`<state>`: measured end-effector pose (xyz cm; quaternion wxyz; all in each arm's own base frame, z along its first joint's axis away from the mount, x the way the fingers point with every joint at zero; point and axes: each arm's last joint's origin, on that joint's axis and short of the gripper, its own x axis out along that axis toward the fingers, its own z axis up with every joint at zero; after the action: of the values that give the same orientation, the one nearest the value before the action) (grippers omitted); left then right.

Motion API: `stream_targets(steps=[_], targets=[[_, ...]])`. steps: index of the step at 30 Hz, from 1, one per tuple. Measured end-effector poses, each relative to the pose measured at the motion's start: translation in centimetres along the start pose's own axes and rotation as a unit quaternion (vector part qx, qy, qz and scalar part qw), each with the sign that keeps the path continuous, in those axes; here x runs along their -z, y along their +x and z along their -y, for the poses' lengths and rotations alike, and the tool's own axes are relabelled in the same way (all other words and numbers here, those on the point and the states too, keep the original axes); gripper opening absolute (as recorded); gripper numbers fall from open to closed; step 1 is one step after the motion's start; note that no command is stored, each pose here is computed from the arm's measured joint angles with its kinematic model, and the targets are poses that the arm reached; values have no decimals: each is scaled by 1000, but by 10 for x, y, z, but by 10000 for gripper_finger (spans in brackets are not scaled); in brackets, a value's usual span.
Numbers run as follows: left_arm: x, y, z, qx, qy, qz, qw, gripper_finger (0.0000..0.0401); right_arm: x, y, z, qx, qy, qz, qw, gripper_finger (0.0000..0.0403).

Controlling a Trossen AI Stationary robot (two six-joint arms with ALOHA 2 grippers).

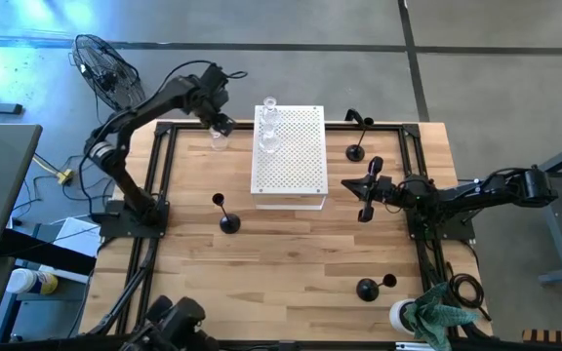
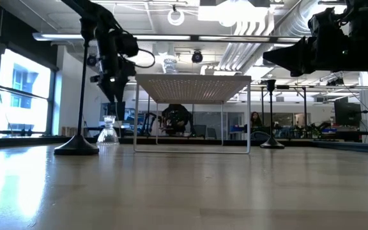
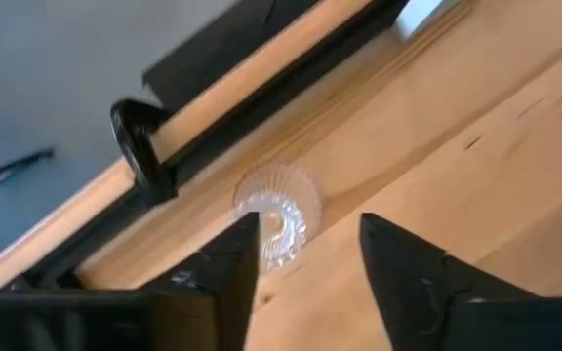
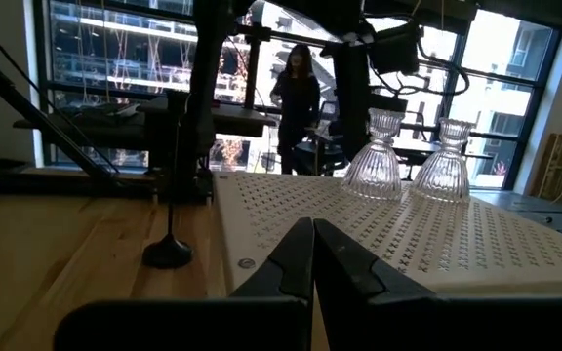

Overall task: Pick & Place candle stick holders
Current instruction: Put the transparent candle holder on the shelf aligned with the other transparent candle holders

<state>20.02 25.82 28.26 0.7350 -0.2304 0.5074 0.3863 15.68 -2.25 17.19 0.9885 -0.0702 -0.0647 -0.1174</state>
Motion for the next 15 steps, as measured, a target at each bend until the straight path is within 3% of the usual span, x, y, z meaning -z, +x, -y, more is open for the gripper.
stream_targets(steps=[8,15], targets=[[4,4,-8,-6,-10,-35,999,268,1,0,0,-3,-2,-5,1000,0],[2,7,-28,-2,-43,-27,999,282,1,0,0,-3,-2,-5,1000,0]])
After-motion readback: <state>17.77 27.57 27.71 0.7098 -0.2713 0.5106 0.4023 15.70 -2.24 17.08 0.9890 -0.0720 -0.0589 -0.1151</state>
